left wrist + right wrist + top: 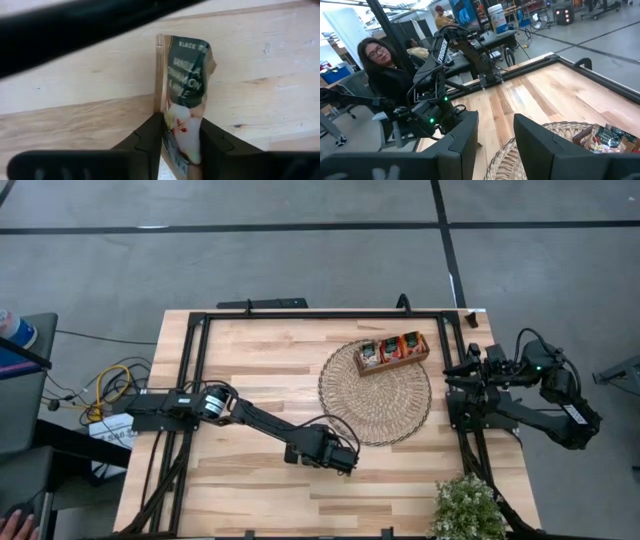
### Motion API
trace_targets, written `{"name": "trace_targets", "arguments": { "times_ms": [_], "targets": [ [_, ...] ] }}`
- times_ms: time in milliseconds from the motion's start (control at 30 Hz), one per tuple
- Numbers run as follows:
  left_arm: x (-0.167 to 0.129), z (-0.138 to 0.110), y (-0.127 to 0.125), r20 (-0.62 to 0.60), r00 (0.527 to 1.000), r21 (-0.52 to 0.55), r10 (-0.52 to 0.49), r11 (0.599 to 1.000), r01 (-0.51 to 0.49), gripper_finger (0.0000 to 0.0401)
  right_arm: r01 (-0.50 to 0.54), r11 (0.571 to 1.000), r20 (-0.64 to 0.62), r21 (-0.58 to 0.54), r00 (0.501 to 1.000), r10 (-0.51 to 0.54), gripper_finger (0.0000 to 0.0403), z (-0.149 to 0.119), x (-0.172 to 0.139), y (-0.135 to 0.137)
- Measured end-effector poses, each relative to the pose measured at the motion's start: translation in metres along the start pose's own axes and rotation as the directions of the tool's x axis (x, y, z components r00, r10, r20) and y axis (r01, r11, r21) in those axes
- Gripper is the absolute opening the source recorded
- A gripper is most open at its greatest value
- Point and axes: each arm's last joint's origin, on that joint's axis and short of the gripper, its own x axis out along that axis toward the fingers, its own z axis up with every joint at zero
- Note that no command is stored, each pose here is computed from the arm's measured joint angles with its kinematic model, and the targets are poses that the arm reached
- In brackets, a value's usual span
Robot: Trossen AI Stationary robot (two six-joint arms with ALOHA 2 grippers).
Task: Pick & Place Tea
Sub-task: Put the brown tea pack into the brown organizer
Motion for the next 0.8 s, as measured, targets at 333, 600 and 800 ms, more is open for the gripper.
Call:
{"name": "trace_targets", "arguments": {
  "times_ms": [333,600,800],
  "targets": [
    [-0.026,0.005,0.0,0.088,0.994,0.052,-0.068,0.997,0.063,0.0044,0.005,0.997,-0.025,0.071,1.0,-0.004,0.0118,0.001,0.005,-0.002],
    [-0.053,0.013,0.0,0.202,0.969,0.187,-0.143,0.977,0.105,0.0007,0.006,0.981,-0.171,0.193,0.985,0.028,0.0117,0.007,0.034,-0.013],
    [-0.077,0.027,-0.005,0.289,0.948,0.34,-0.137,0.94,0.032,0.0007,-0.2,0.944,-0.246,0.264,0.932,0.266,0.0118,0.018,0.07,-0.021]
  ]
}}
